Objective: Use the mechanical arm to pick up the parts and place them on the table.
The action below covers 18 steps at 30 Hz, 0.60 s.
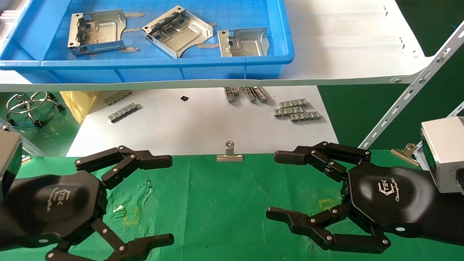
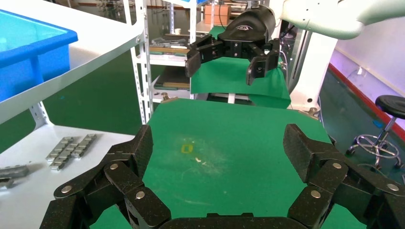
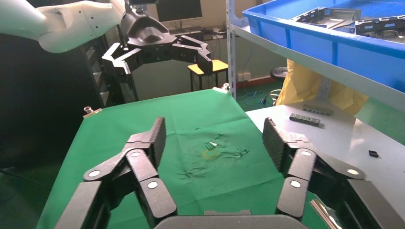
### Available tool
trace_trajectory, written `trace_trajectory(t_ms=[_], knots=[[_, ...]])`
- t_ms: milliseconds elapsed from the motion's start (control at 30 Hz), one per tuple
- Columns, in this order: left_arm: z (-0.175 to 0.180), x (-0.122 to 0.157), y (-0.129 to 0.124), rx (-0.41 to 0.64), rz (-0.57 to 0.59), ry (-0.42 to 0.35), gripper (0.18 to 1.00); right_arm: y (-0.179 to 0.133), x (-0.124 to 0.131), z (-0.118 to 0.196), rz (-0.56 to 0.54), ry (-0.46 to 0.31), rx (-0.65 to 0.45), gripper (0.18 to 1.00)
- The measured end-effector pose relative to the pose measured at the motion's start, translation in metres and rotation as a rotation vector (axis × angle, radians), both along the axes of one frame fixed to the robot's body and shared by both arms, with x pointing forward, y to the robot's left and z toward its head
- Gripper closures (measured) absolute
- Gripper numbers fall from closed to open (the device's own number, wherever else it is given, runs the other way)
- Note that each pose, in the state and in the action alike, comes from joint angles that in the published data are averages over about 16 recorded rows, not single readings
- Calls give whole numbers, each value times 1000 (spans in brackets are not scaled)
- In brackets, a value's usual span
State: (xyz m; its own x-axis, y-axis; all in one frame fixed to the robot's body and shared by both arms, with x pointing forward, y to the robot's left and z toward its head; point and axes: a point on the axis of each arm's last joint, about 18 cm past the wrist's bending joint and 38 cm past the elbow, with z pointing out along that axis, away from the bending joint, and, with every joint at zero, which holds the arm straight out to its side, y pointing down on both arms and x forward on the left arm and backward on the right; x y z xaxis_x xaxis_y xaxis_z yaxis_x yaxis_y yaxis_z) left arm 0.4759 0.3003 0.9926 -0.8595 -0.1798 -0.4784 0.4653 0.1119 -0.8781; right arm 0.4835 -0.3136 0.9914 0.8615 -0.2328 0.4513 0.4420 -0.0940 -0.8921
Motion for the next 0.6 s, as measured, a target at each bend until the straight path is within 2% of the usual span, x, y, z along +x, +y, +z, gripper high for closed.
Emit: trace_trajectory(t_ms=[167, 600], knots=[[0, 0, 0, 0, 0, 0, 184, 0, 0, 0, 0, 0, 0, 429], [1, 0, 0, 0, 1, -5, 184, 0, 0, 0, 0, 0, 0, 736]])
